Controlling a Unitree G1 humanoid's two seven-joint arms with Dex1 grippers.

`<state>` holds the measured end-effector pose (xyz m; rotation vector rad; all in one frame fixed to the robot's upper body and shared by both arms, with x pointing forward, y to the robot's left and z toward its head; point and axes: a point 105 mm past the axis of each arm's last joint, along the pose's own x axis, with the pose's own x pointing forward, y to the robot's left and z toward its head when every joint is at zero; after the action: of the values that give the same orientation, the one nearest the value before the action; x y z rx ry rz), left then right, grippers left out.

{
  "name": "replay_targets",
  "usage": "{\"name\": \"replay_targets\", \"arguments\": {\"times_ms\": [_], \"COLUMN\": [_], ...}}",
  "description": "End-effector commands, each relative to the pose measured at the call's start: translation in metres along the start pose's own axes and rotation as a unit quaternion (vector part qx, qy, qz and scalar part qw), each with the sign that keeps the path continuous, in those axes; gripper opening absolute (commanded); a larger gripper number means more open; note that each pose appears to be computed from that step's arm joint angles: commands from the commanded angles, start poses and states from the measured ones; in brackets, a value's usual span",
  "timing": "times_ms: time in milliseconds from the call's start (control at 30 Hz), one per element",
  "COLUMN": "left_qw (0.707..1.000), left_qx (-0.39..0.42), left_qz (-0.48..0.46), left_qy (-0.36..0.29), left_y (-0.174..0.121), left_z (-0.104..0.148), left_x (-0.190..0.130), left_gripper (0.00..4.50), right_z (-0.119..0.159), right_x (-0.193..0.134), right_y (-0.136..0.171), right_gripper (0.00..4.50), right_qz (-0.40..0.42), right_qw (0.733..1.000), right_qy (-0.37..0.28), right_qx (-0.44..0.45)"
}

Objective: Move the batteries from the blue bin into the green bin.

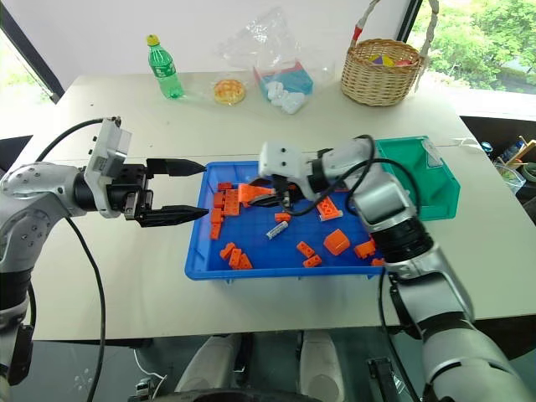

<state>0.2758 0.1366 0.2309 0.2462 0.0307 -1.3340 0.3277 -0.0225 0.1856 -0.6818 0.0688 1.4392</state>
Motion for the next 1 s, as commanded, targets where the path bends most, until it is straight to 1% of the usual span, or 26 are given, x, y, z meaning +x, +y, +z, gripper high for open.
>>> {"name": "replay_targets", "arguments": {"times_ms": [33,67,100,133,167,233,267,333,433,500,633,700,867,1000], "left_qw": [1.0,1.0,1.0,1.0,1.0,1.0,1.0,1.0,1.0,1.0,1.0,1.0,1.0,1.0], "left_qx": [0.024,0.025,0.025,0.024,0.024,0.022,0.021,0.02,0.019,0.019,0.019,0.02,0.022,0.022], "left_qz": [-0.004,-0.003,-0.003,-0.002,-0.002,-0.001,-0.001,-0.002,-0.001,0.0,-0.002,-0.003,-0.004,-0.007], "left_qy": [-0.004,-0.004,-0.004,-0.004,-0.003,-0.001,0.0,0.001,0.001,0.001,-0.001,-0.002,-0.003,-0.001], "left_y": [-0.001,-0.001,-0.002,-0.002,-0.003,-0.004,-0.006,-0.007,-0.007,-0.007,-0.007,-0.007,-0.006,-0.007], "left_z": [0.009,0.01,0.01,0.01,0.01,0.009,0.009,0.008,0.008,0.008,0.007,0.008,0.008,0.008], "left_x": [-0.001,-0.002,-0.002,-0.003,-0.003,-0.004,-0.005,-0.005,-0.005,-0.004,-0.003,-0.002,-0.002,-0.002], "left_gripper": [4.5,4.5,4.5,4.5,4.5,4.5,4.5,4.5,4.5,4.5,4.5,4.5,4.5,4.5], "right_z": [0.004,0.002,0.0,-0.001,-0.001,-0.001,0.001,0.003,0.002,-0.002,-0.027,-0.036,-0.049,-0.06], "right_x": [0.025,0.031,0.035,0.037,0.038,0.036,0.03,0.019,-0.012,-0.025,-0.044,-0.045,-0.034,-0.028], "right_y": [-0.005,-0.007,-0.008,-0.009,-0.011,-0.014,-0.016,-0.017,-0.004,0.005,0.022,0.025,0.018,0.022], "right_gripper": [1.2,1.2,2.18,2.6,3.2,4.14,4.46,4.46,4.46,4.46,4.46,4.46,4.46,4.46], "right_qz": [-0.017,-0.022,-0.025,-0.028,-0.033,-0.039,-0.039,-0.031,0.027,0.059,0.104,0.111,0.087,0.093], "right_qw": [1.0,1.0,1.0,0.999,0.999,0.999,0.999,0.999,0.999,0.997,0.992,0.99,0.991,0.99], "right_qy": [-0.002,0.002,0.004,0.005,0.007,0.011,0.011,0.011,0.017,0.024,0.063,0.075,0.077,0.081], "right_qx": [0.003,0.011,0.014,0.016,0.015,0.014,0.011,0.003,-0.027,-0.033,-0.041,-0.048,-0.061,-0.065]}}
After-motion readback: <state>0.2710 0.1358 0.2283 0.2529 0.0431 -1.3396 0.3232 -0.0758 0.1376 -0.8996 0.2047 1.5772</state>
